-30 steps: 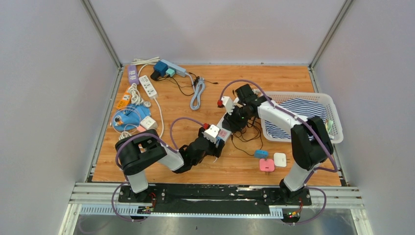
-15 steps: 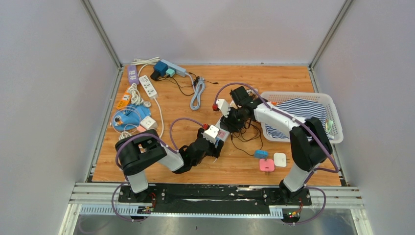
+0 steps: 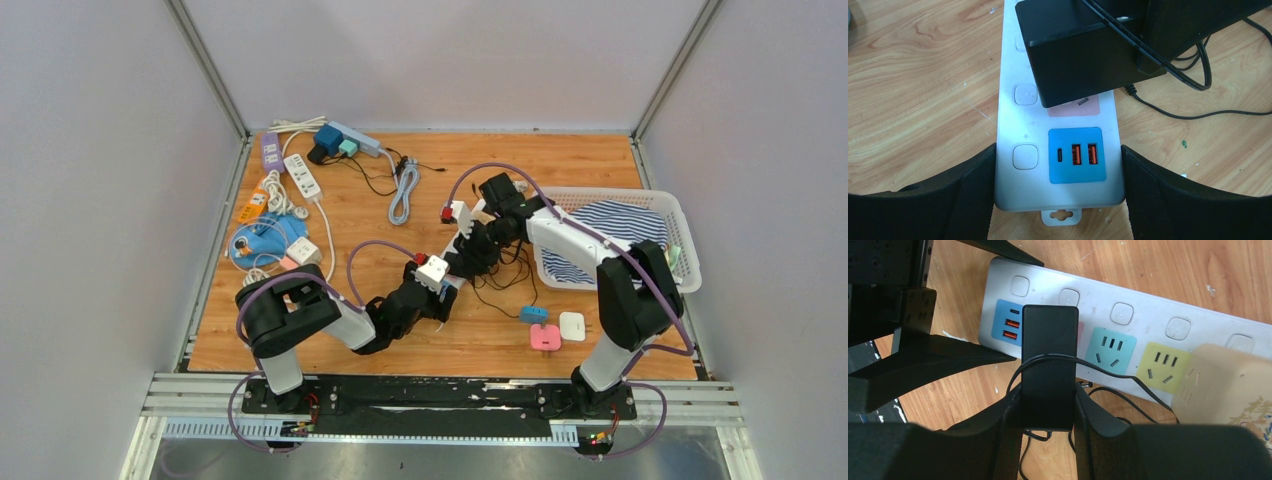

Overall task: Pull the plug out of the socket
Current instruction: Remove the plug from the socket.

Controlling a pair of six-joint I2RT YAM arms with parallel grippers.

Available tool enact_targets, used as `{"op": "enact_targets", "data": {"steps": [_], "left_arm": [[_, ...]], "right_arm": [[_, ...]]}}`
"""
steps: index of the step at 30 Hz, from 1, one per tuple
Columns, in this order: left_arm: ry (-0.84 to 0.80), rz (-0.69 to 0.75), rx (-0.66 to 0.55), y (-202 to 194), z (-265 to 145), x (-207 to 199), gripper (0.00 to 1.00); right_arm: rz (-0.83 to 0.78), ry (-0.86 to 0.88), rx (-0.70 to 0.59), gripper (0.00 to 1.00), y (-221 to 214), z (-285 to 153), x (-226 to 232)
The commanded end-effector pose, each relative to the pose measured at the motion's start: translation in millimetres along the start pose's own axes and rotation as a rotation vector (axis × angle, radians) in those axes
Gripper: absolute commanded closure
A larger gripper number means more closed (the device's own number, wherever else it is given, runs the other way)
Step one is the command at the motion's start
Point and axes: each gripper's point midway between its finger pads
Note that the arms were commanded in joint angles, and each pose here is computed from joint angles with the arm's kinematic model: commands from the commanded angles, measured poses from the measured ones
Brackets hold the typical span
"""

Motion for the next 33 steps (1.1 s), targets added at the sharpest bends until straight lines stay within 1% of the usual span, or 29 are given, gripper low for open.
{"op": "enact_targets", "data": {"steps": [1,7,11,14,16,18,20,23,27,28,33], "left_arm": [[0.050,0.036,0.043,-14,1,12,1.00],[0.054,0.029,0.037,-12,-1,13,0.99],[0.015,0.014,0.010,-5,-8,9,0.73],[-0.033,0.009,-0.026,0,-16,5,0.46],[-0.055,0.003,-0.046,4,-22,3,0.34],[-0.076,-0.001,-0.063,9,-26,1,0.25],[-0.104,-0.003,-0.078,14,-32,-2,0.19],[-0.144,-0.015,-0.094,22,-40,-7,0.14],[-0.180,-0.054,-0.125,32,-54,-8,0.05],[-0.182,-0.062,-0.128,34,-58,-7,0.01],[-0.194,-0.085,-0.164,44,-79,-1,0.00]], "right_arm": [[-0.026,0.059,-0.024,1.00,7,-4,17],[-0.038,0.062,-0.067,1.00,15,-15,21],[-0.035,0.061,-0.083,1.00,18,-21,20],[-0.039,0.051,-0.104,1.00,21,-29,19],[-0.040,0.039,-0.123,1.00,24,-36,18],[-0.042,0.026,-0.148,1.00,26,-45,16],[-0.046,0.014,-0.174,1.00,29,-55,15],[-0.057,0.005,-0.212,1.00,33,-68,17],[-0.076,0.002,-0.249,1.00,39,-79,23],[-0.082,0.003,-0.256,1.00,40,-81,24],[-0.104,0.009,-0.288,1.00,45,-89,32]]}}
Point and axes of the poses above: each gripper's point midway between its finger pads, its own z axis out along the fingers, its own x axis along the line the jaws close on, y = z × x, and after that the axes turned 4 degrees about z, right-handed
